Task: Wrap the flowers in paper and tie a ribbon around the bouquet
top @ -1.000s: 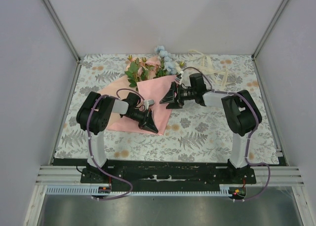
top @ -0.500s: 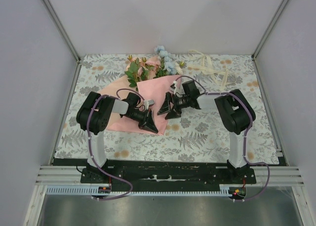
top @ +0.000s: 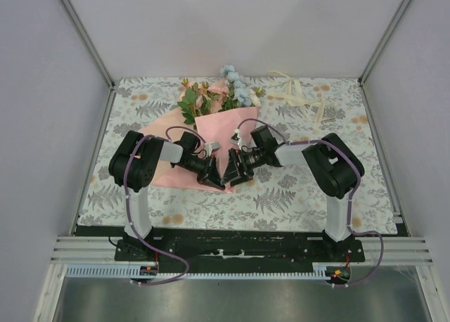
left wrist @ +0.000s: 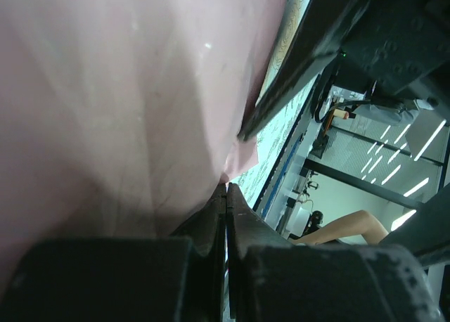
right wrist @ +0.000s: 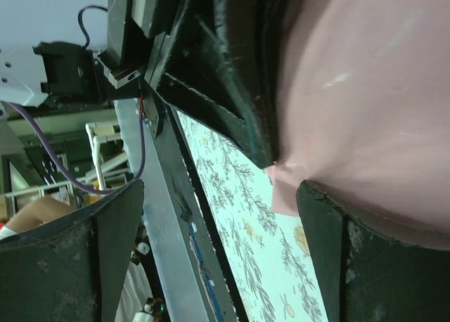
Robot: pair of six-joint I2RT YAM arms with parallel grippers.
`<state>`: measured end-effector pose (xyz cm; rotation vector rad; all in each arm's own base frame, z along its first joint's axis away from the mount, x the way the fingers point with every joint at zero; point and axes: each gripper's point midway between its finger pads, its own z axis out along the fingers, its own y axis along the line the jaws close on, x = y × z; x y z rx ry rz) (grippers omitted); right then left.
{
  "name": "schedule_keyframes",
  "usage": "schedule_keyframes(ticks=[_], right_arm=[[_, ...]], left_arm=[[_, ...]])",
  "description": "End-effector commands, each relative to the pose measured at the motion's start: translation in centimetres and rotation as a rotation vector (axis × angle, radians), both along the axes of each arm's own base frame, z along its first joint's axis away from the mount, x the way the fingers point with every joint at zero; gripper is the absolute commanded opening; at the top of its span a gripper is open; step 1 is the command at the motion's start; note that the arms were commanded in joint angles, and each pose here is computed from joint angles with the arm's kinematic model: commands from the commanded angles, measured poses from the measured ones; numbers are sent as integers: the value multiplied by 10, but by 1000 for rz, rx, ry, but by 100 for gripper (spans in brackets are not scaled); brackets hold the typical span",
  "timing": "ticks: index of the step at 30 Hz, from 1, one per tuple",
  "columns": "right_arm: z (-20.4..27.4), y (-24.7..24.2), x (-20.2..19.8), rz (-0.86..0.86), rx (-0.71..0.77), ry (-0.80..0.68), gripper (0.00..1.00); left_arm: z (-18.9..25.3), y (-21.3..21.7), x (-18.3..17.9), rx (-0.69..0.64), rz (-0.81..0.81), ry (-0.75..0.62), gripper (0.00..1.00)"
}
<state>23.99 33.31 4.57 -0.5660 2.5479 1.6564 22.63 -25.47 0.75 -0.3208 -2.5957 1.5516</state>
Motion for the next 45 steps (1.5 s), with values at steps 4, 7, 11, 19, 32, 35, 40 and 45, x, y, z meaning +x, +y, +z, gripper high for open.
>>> schedule_keyframes(ticks=[4,7,11,19,32,35,40,45], right_arm=[[-53,-11,-61,133,-173,93,98],[-56,-17,-74,186,-200,104,98],[-18,-9,-66,247,-117,8,94],[67,14,8,83,58,-220,76],[31,80,51,-17,35,-168,57],[20,94,52,1,21,-164,47],[-10,97,47,13,-47,-125,49],[-40,88,42,1,-127,-57,49]], left_arm=[[-55,26,-7,232,17,-14,2],[-55,26,-6,232,16,-15,2],[-52,26,-6,226,11,-30,2],[29,5,11,-14,19,-227,5],[106,145,73,60,464,-232,48],[107,183,69,140,506,-233,45],[80,274,63,294,769,-100,50],[62,340,64,351,915,-71,74]])
